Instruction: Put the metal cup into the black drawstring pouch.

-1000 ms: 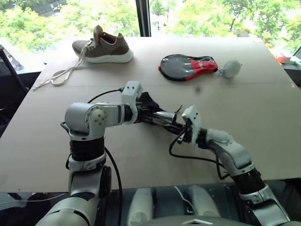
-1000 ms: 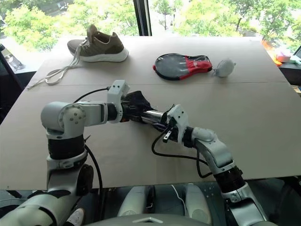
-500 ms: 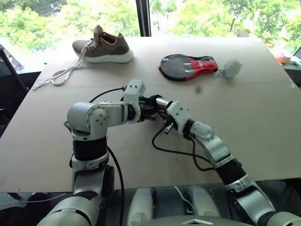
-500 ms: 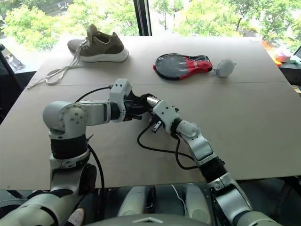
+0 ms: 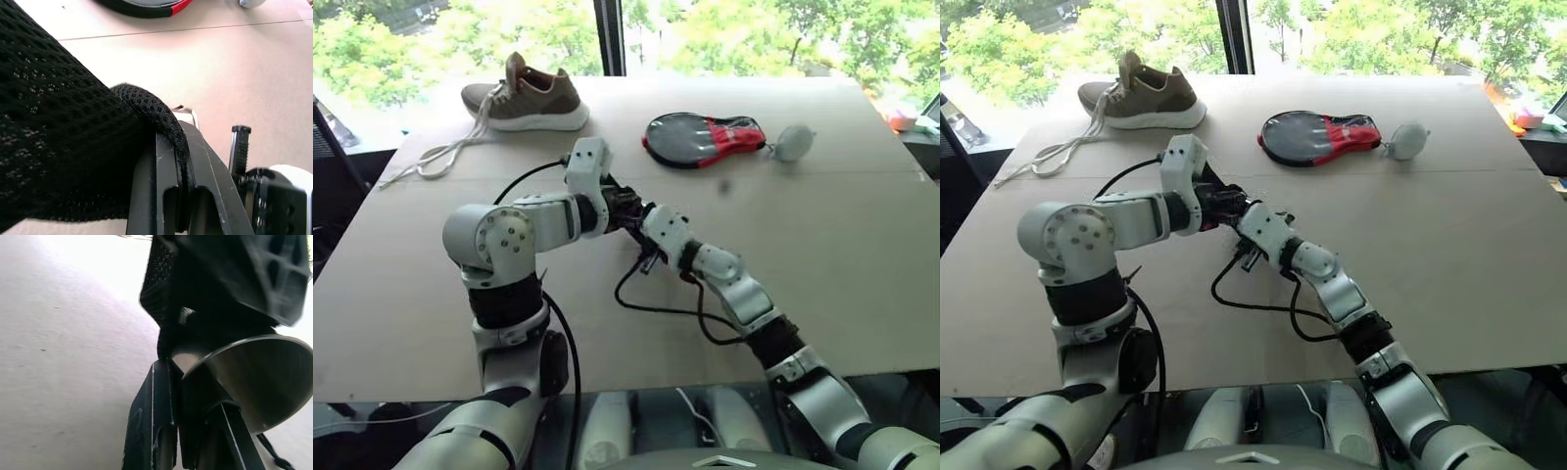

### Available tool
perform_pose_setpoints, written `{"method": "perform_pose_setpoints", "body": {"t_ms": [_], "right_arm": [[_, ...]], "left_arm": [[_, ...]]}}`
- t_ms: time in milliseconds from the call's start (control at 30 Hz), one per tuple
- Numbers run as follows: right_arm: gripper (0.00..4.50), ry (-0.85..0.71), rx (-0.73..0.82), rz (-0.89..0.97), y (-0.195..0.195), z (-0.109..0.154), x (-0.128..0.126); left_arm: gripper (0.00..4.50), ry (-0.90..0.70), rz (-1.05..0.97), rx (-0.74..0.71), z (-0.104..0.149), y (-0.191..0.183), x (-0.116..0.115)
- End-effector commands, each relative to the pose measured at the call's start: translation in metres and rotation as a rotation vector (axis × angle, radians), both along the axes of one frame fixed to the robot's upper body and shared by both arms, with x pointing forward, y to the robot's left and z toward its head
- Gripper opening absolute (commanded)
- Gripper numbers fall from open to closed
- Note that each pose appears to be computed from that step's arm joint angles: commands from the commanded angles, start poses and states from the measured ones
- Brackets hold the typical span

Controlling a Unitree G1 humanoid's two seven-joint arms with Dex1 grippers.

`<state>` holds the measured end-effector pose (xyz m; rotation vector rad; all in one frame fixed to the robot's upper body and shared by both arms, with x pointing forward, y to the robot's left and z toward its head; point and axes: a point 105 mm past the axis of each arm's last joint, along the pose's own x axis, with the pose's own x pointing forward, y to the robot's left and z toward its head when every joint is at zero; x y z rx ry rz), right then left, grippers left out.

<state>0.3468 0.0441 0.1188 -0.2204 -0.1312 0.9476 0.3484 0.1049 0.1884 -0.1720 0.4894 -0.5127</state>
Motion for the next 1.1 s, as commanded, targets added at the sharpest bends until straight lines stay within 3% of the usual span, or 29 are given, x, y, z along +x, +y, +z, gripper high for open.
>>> {"method": "perform_pose_setpoints", "body": {"t_ms": [33,167,233,400,567,667,800,933,1100], "right_arm": [[0.07,0.009,0.21,-0.05,-0.005,0.043,0.013],[0.07,-0.205,-0.013,0.19,0.02,0.032,-0.025],[0.07,-0.226,-0.042,0.207,0.023,0.027,-0.028],[0.07,-0.117,0.096,0.043,0.008,0.041,0.002],[0.07,0.008,0.34,-0.026,0.0,0.064,0.014],[0.07,0.037,0.391,-0.062,-0.006,0.067,0.02],[0.07,-0.158,0.134,0.096,0.018,0.055,-0.003],[0.07,-0.249,-0.014,0.242,0.034,0.037,-0.023],[0.07,-0.295,-0.056,0.173,0.024,0.036,-0.008]], "left_arm": [[0.0,-0.002,-0.054,-0.035,0.005,-0.014,-0.004],[0.0,0.002,-0.051,-0.055,0.008,-0.017,-0.001],[0.0,0.002,-0.056,-0.065,0.012,-0.019,0.001],[0.0,0.004,-0.099,-0.094,0.018,-0.024,0.0],[0.0,0.042,-0.099,-0.119,0.006,-0.017,-0.007],[0.0,0.062,-0.091,-0.141,0.001,-0.015,-0.009],[0.0,0.079,-0.11,-0.201,0.005,-0.026,-0.009],[0.0,0.116,-0.105,-0.291,0.012,-0.033,-0.003],[0.0,0.204,-0.094,-0.384,0.007,-0.03,-0.001]]}}
